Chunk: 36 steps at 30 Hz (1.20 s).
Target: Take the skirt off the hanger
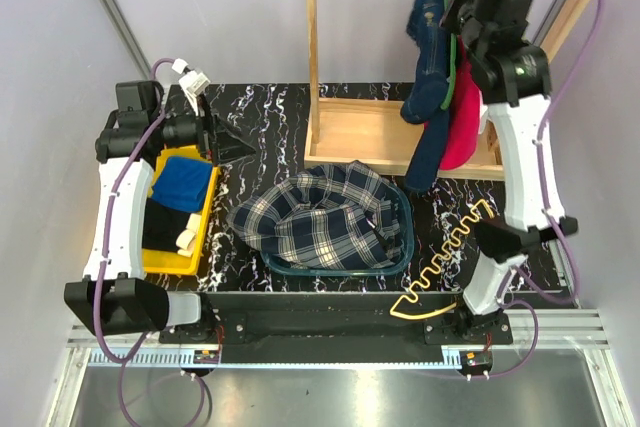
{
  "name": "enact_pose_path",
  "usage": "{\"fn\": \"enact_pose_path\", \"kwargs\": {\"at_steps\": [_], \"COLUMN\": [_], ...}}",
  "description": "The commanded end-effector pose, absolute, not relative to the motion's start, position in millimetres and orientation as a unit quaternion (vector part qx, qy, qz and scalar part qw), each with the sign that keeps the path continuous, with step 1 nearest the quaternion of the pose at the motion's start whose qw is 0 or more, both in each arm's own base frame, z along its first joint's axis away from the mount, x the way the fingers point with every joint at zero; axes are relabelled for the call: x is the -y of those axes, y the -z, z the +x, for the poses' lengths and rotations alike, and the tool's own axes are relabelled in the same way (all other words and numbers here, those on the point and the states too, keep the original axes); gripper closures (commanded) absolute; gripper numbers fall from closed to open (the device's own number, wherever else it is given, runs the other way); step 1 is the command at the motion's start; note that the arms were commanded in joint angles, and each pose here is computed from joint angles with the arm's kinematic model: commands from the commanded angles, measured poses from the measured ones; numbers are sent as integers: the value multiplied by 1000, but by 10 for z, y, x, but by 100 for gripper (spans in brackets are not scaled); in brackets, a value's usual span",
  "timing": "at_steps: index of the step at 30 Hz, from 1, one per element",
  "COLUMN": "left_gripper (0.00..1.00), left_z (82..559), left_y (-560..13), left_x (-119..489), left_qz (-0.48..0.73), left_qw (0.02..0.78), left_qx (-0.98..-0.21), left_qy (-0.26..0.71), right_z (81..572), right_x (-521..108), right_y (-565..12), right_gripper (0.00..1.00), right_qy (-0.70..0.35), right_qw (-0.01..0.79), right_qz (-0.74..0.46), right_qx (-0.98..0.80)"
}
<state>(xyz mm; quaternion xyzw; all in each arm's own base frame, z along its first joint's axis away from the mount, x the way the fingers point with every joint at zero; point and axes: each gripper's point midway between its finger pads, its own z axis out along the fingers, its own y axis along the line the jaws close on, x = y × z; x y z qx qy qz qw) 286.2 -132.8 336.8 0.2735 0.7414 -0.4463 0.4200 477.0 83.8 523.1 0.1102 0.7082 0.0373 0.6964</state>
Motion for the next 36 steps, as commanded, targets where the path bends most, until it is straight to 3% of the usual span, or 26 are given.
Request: {"fn": "enact_pose_path", "kwargs": {"at_steps": [1,10,14,18,28,36], "left_gripper": [1,1,1,1,1,1], "left_z": [2794,2951,3052,3089,2607,2732], "left_y": [-3791,-4174,-4186,-4080,-4353,-4499], "left_x": [1441,1501,1552,1647,2083,2209], "left_qz": [307,285,284,282,344,325], "left_qw": [456,487,511,480,410,407], "left_qx": [-699,-670,-641,-640,-600,-583], "left_qy": [458,483,497,529,594,624], "right_z": [3772,2778,2463,2177,2142,2193], "right_x": [-1280,-1723,-1739,-1882,-1936,-1985], "right_y": [-6349,-5679,-5745,-5997,-6066,-5981], "right_gripper": [100,100,100,100,100,100], "right_qy": [-220,-355,-392,-458,-477,-483], "right_qw": [767,616,601,574,567,558], "right_qz": [26,-66,-75,-101,-108,-109], "right_qx": [-602,-700,-693,-671,-663,-666]}}
